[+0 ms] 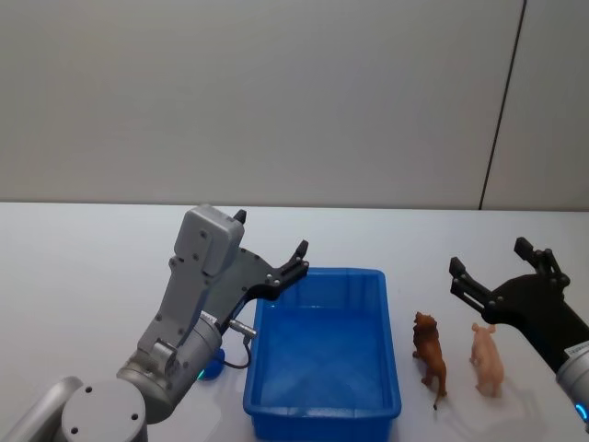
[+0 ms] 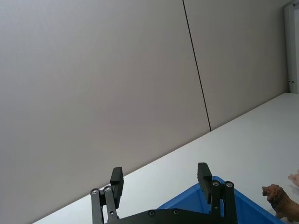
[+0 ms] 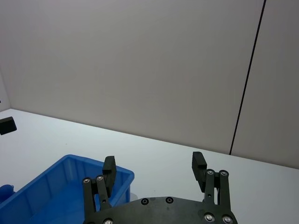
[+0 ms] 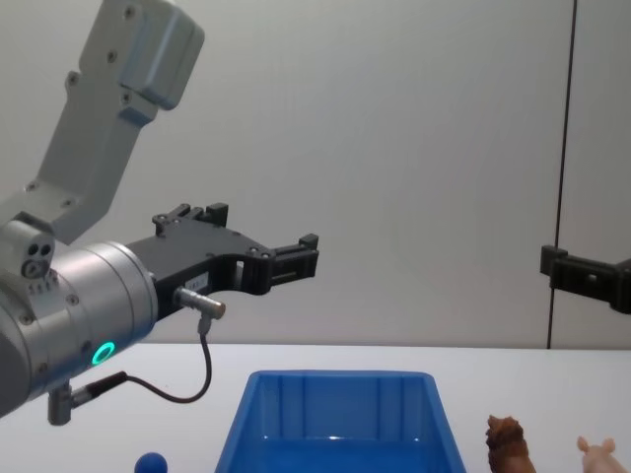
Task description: Pick up the two dolls from the table and place them into the box.
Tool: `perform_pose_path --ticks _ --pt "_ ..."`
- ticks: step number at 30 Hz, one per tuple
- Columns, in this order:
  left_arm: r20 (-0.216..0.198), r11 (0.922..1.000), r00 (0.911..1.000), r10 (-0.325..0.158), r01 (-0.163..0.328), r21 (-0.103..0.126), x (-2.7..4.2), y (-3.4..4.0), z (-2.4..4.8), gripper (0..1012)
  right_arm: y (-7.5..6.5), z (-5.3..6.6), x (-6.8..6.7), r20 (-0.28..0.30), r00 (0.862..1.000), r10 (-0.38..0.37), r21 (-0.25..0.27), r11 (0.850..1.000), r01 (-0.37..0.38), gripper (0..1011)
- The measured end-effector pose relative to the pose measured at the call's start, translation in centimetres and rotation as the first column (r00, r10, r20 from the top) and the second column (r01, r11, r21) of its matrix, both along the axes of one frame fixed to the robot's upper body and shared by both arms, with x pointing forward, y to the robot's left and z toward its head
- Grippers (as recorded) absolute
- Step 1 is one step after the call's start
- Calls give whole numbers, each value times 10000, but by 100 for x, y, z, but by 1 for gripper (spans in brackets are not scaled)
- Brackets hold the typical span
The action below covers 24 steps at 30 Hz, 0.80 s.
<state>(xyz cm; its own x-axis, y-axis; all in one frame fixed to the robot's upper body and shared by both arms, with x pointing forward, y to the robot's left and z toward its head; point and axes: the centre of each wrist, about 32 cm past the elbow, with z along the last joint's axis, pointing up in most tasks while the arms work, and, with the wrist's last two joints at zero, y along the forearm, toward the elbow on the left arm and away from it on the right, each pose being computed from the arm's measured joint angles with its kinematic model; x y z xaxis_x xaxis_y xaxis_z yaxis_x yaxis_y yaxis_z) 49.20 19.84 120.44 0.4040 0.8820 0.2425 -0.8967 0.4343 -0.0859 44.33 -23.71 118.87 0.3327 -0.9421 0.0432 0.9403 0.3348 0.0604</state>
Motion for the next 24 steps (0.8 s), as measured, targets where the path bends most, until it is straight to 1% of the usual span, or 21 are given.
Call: perform_pose_path --ticks 24 --pt "0 10000 10000 0 0 0 0 0 0 1002 0 0 0 0 10000 0 0 10000 0 1001"
